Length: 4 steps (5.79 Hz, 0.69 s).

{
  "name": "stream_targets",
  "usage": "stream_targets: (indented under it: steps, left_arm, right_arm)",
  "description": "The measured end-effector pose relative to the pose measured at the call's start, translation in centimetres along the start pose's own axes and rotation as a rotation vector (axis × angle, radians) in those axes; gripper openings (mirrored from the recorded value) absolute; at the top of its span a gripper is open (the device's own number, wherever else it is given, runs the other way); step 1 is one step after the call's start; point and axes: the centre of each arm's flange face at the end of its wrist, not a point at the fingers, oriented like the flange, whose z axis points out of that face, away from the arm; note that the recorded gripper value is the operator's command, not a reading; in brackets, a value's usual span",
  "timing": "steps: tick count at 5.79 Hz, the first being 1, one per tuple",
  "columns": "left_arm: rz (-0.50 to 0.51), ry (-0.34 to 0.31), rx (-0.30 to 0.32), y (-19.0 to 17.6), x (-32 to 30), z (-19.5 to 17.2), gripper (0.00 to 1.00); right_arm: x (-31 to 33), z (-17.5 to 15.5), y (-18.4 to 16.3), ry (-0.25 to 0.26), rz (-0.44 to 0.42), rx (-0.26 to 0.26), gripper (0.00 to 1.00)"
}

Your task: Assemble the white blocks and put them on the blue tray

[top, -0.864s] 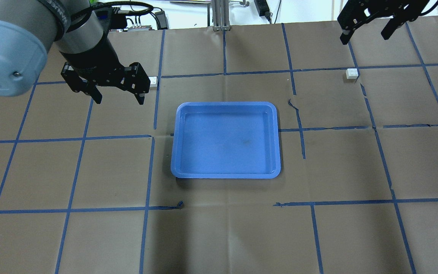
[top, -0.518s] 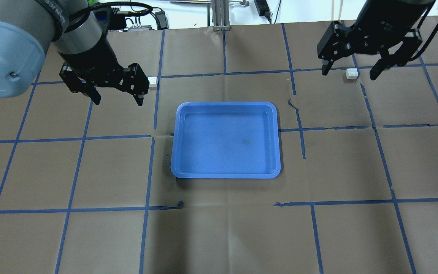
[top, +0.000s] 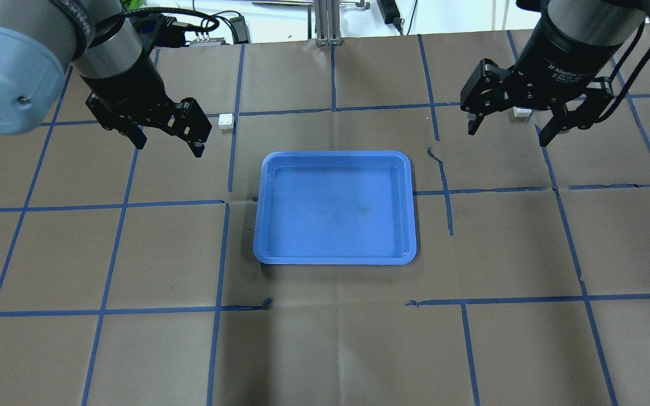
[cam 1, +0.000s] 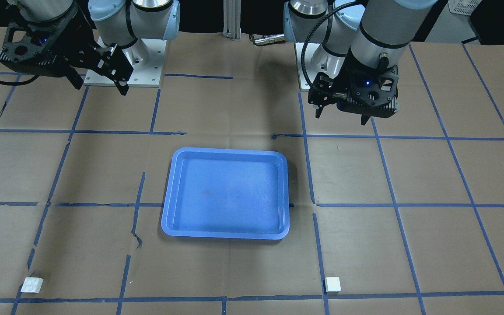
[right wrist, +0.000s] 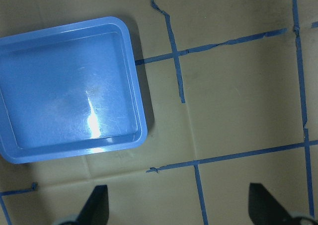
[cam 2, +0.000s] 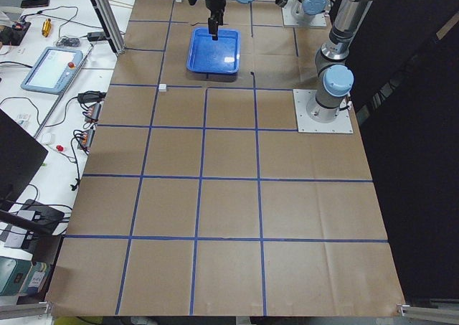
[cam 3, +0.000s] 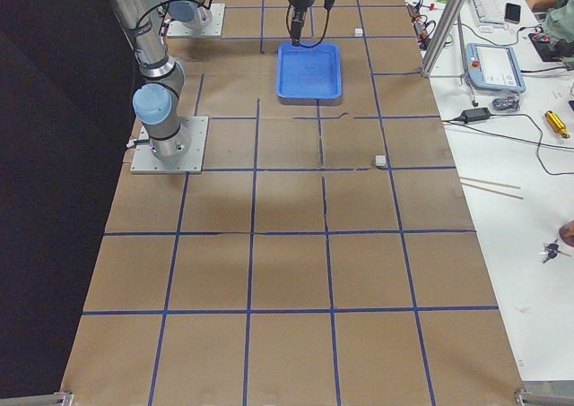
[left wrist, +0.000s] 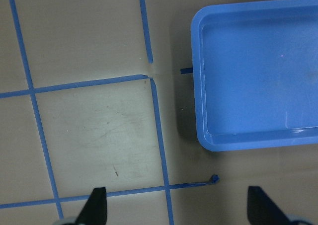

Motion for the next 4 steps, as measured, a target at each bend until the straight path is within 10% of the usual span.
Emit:
stream_targets:
  steps: [2, 4]
  left_arm:
    - [0.223, -0.015, 0.054, -4.3, -1.7, 3.1, 0.98]
    - [0.443, -0.033, 0.085, -8.7, -3.0, 7.1, 0.98]
  right_arm:
    - [0.3, 0.4, -1.2, 0.008, -0.082, 0.001, 1.00]
    - [2.0, 0.4, -4.2, 0.017, -0.443, 0.062, 1.00]
